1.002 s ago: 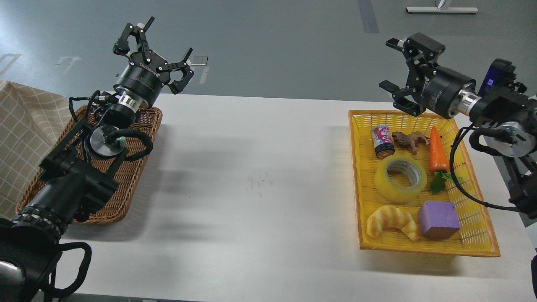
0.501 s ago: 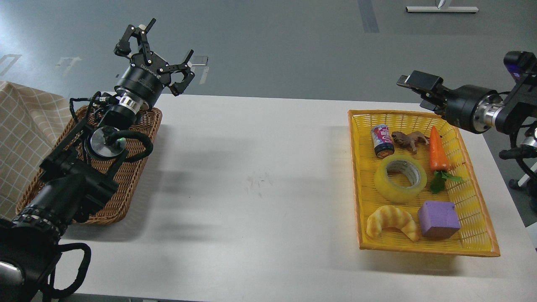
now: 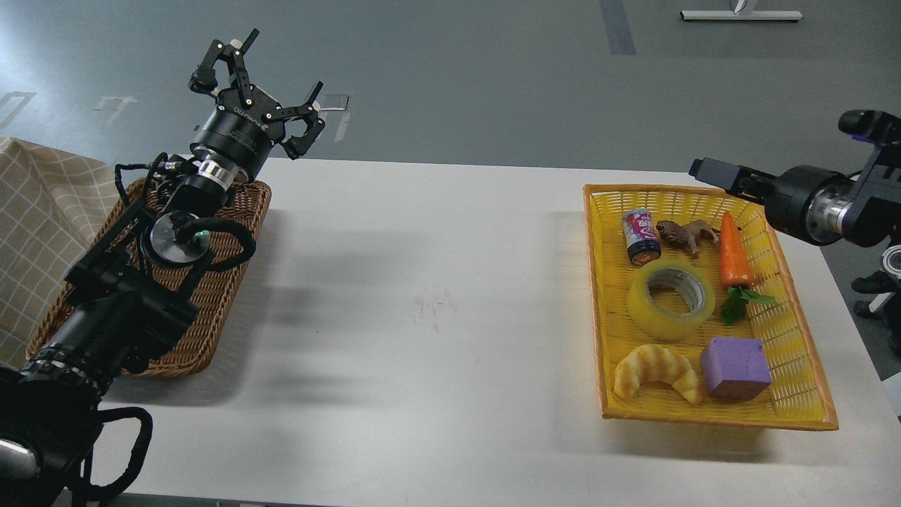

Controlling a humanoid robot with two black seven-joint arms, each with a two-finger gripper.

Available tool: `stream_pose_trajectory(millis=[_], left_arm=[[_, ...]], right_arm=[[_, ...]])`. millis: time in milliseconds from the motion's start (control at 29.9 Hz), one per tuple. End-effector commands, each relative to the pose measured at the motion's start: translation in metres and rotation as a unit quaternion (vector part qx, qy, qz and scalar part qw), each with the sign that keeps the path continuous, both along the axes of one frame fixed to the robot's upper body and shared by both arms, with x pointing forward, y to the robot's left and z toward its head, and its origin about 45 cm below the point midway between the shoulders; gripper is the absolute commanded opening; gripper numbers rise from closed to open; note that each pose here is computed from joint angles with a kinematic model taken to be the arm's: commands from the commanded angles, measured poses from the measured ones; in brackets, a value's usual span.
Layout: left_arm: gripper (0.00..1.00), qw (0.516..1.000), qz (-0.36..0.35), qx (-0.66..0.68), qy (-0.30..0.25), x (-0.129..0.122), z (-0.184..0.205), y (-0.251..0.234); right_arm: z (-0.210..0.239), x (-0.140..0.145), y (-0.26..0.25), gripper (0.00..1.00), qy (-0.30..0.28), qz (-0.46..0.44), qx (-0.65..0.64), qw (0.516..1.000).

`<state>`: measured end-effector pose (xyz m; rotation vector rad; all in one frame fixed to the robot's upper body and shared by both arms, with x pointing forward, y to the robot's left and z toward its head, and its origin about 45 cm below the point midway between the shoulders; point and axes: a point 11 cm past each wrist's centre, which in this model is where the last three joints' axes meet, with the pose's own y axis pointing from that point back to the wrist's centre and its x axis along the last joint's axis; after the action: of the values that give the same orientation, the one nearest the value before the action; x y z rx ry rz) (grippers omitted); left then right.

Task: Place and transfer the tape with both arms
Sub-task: 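Raise the right gripper and swing it sideways over the yellow tray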

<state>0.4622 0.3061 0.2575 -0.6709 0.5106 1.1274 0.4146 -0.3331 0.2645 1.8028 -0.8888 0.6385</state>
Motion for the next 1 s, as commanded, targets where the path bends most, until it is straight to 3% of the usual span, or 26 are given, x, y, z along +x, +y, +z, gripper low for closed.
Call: stream_pose_trajectory(millis=[0, 969], left_arm=[[0.98, 1.0, 0.0, 0.001, -0.002, 0.001, 0.002, 0.001], [0.98, 1.0, -0.011, -0.005, -0.026, 0.004, 0.021, -0.008]], right_arm=[[0.003, -0.001, -0.002, 1.0, -0.002, 0.0, 0.002, 1.0], [-0.003, -0.007, 0.001, 0.99, 0.009, 0.019, -0.031, 0.999]])
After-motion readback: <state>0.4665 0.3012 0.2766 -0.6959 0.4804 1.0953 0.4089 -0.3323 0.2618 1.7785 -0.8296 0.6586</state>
